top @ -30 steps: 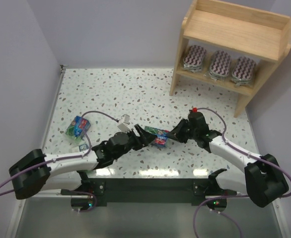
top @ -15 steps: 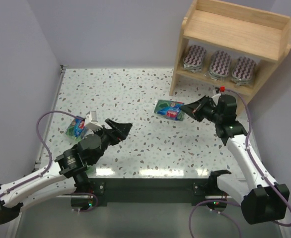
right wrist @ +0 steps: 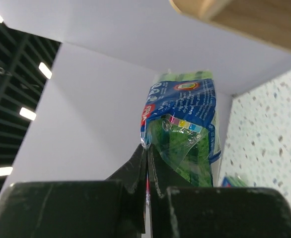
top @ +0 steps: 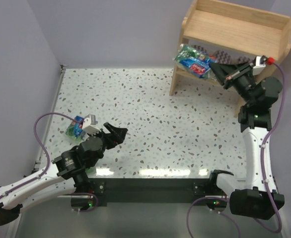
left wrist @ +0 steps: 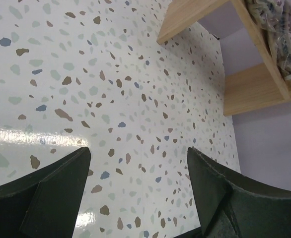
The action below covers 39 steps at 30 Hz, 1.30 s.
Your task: Place and organize the cleaning sponges onto the shelf
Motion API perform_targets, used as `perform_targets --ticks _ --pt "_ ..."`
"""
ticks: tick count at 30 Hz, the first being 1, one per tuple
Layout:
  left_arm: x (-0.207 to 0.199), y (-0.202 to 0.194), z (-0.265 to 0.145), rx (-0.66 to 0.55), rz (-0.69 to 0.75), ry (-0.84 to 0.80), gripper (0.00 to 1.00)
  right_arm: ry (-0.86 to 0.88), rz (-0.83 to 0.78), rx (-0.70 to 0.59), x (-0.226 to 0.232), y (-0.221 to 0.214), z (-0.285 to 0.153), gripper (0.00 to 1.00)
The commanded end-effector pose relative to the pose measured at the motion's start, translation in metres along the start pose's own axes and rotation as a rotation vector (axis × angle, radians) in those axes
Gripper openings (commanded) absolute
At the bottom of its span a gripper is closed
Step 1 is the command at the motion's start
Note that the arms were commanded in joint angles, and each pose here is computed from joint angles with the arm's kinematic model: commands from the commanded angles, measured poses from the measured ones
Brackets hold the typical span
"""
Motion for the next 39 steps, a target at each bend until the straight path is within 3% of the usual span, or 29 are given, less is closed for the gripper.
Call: perform_targets --ticks 1,6,14,18,27,31,39 --pt "0.002 0.01 -0.003 -0.033 0.0 0.021 0.84 0.203 -0.019 -0.027 0.071 0.015 -0.009 0.0" --pt "0.003 0.014 -0.008 -0.038 -0.001 0.017 0.84 0.269 -0.018 -0.135 0.1 0.047 0.0 0.0" --pt "0.002 0.015 -0.01 -0.03 -0.002 0.011 0.83 0.27 -0.055 -0.512 0.105 0.116 0.016 0.0" --pt "0.001 0.015 -0.01 -0.03 0.0 0.014 0.83 0.248 -0.074 -0.556 0.101 0.129 0.038 0.0" --pt "0.006 0.013 -0.013 -0.015 -0.015 0.023 0.83 0.105 -0.085 -0.706 0.063 0.13 0.082 0.0" --pt "0.01 0.014 -0.017 -0.02 -0.028 0.027 0.82 0.034 -0.133 -0.791 0.052 0.107 0.096 0.0" --pt "0.018 0.013 -0.021 -0.025 -0.047 0.035 0.82 -0.044 -0.112 -0.81 0.031 0.088 0.122 0.0"
Point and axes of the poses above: each gripper's point midway between its finger pads, its own z axis out along the fingers, its own x axis along the line the jaws close on, y = z × x, the point moved 3 cm from there along -z, back along the fingers, and after that the axes turned 7 degrees about z, right-handed, at the moved point
